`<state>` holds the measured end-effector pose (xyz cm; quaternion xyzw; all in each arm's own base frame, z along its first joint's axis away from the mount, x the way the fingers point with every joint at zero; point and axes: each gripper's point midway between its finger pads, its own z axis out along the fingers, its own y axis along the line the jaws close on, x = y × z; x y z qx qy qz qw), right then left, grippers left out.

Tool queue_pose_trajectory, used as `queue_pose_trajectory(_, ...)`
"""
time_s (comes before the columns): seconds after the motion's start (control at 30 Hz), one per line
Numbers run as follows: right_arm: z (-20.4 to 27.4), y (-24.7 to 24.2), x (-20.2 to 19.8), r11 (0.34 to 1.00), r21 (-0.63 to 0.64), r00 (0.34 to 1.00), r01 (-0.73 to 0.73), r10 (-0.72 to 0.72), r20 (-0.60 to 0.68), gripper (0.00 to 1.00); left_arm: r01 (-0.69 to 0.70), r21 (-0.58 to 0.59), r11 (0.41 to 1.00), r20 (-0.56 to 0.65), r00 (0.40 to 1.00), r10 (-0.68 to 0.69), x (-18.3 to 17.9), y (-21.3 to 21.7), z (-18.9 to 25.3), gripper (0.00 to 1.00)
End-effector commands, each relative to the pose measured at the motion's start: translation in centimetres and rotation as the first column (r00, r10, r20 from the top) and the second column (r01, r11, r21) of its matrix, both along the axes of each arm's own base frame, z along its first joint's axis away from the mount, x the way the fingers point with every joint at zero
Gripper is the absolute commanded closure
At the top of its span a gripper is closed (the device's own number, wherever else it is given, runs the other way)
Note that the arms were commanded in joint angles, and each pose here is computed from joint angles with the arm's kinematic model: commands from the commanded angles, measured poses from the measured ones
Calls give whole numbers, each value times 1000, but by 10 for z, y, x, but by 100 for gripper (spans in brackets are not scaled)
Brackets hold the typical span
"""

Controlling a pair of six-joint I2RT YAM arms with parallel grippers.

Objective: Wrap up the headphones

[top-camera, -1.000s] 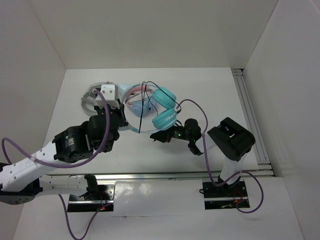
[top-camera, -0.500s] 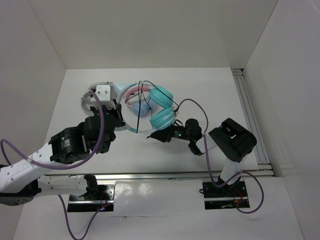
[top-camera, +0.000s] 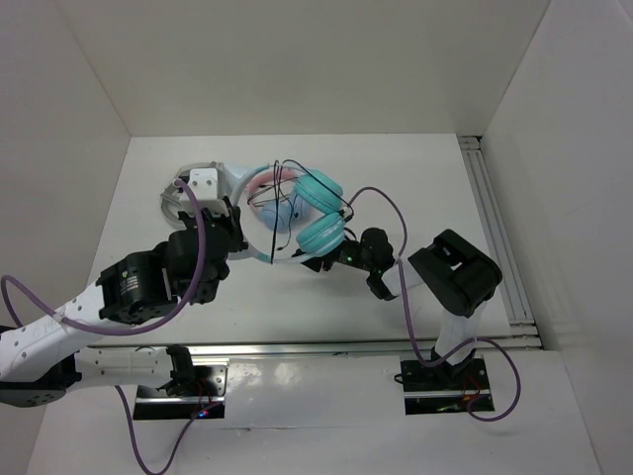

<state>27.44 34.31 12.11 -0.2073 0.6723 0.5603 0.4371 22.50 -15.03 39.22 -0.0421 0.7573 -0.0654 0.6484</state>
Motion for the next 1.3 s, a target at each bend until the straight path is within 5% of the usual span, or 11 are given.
queue_pose_trajectory(0.0,27,9,17,999,25,990,36,-39,134,55,-17,-170,985,44,999,25,-1,2,23,100)
queue_pose_trajectory(0.37,-2,26,33,981,-125,980,148,-128,150,51,7,-182,983,33,999,-1,-3,-3,21,100)
queue_pose_trajectory(0.5,-17,25,24,985,-119,987,122,-107,123,70,7,-182,983,33,999,-1,-3,-3,21,100)
queue_pose_trajectory(0.8,-33,25,8,995,-77,995,67,-62,72,72,16,-191,981,34,999,-9,-4,-2,22,100)
queue_pose_trajectory(0.9,-33,26,9,995,-67,996,67,-63,70,88,15,-211,977,38,999,-8,-5,1,25,100)
queue_pose_trajectory(1.27,-31,17,0,991,-86,993,107,-103,56,100,-65,-197,978,24,997,71,-5,16,17,100)
